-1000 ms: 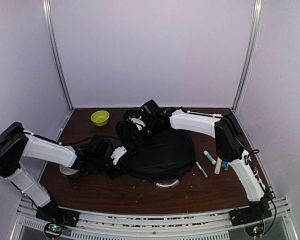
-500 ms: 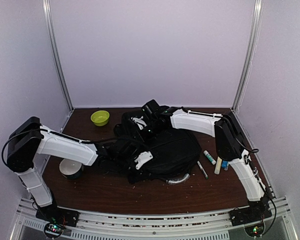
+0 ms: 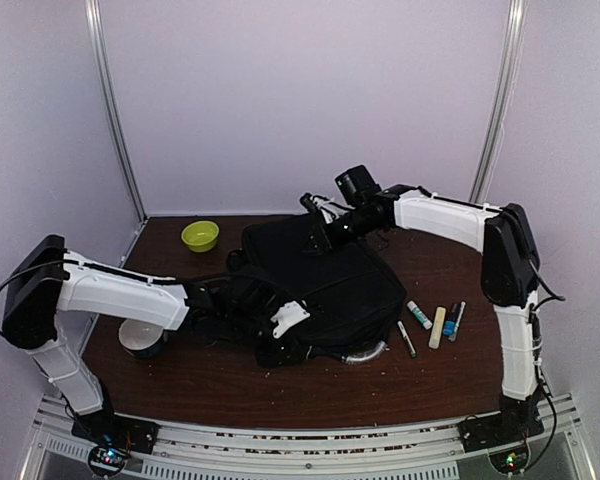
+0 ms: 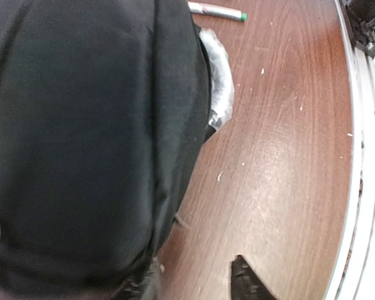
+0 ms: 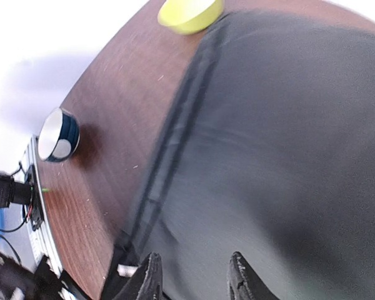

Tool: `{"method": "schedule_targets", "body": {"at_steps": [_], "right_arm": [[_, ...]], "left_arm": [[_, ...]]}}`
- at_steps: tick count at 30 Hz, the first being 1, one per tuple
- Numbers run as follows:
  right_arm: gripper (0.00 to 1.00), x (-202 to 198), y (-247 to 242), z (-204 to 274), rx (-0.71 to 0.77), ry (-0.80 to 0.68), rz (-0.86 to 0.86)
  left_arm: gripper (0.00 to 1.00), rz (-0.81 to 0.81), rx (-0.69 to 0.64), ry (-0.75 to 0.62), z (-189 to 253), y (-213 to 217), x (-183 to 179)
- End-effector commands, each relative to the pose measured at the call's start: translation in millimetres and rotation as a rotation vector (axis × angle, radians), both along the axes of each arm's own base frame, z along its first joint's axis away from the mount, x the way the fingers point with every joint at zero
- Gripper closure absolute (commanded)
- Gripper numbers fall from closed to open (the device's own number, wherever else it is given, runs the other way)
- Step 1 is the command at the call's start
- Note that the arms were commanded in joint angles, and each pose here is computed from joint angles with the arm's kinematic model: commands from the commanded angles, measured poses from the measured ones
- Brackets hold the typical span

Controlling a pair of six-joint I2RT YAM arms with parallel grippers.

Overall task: Pack the student bag
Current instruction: Zip the largest pocket of the bag in the student bag, then move the student bag to the center of the board.

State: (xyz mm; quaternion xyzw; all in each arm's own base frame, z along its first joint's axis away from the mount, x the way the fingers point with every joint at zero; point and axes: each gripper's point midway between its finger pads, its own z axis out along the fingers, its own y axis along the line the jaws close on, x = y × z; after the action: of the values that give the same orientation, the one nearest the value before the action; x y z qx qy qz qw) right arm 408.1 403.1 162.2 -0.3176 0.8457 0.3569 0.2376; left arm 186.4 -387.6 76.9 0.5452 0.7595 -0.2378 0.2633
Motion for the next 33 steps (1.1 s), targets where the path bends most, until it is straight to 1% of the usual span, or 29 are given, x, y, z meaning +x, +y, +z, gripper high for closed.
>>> {"method": "schedule_targets", "body": {"at_steps": [1, 4, 6, 8, 10, 14, 15, 18, 24, 29, 33], "right_arm": [[0.63, 2, -39, 41, 0.009, -0.109, -0.057], [0.63, -18, -62, 51, -0.022, -0.154, -0.051], [0.63, -36, -76, 54, -0.04, -0.182, -0.041], [0.63, -53, -93, 57, -0.075, -0.224, -0.032], [0.63, -67, -111, 57, -0.127, -0.261, -0.015], [0.61, -101, -136, 57, -0.147, -0.283, 0.033], [0.61, -111, -141, 62, -0.13, -0.296, 0.045], [0.6, -137, -149, 58, -0.105, -0.317, 0.106], [0.59, -182, -164, 43, -0.144, -0.251, 0.245], [0.59, -190, -172, 39, -0.15, -0.277, 0.231], [0.58, -192, -171, 35, -0.147, -0.261, 0.238]], "left_arm": [[0.56, 0.031, 0.012, -0.09, 25, 21, 5], [0.56, 0.071, 0.045, -0.154, 31, 38, 10], [0.56, 0.101, 0.056, -0.222, 37, 48, 18], [0.56, 0.098, 0.05, -0.285, 44, 52, 23], [0.55, 0.058, 0.045, -0.322, 48, 49, 23], [0.51, -0.015, 0.087, -0.358, 49, 33, 25], [0.5, -0.027, 0.096, -0.359, 49, 29, 25], [0.49, -0.07, 0.119, -0.366, 44, 17, 27], [0.49, -0.154, 0.206, -0.391, 23, 9, 30], [0.48, -0.193, 0.234, -0.405, 13, -2, 29], [0.49, -0.142, 0.265, -0.486, 12, -12, 45]]}}
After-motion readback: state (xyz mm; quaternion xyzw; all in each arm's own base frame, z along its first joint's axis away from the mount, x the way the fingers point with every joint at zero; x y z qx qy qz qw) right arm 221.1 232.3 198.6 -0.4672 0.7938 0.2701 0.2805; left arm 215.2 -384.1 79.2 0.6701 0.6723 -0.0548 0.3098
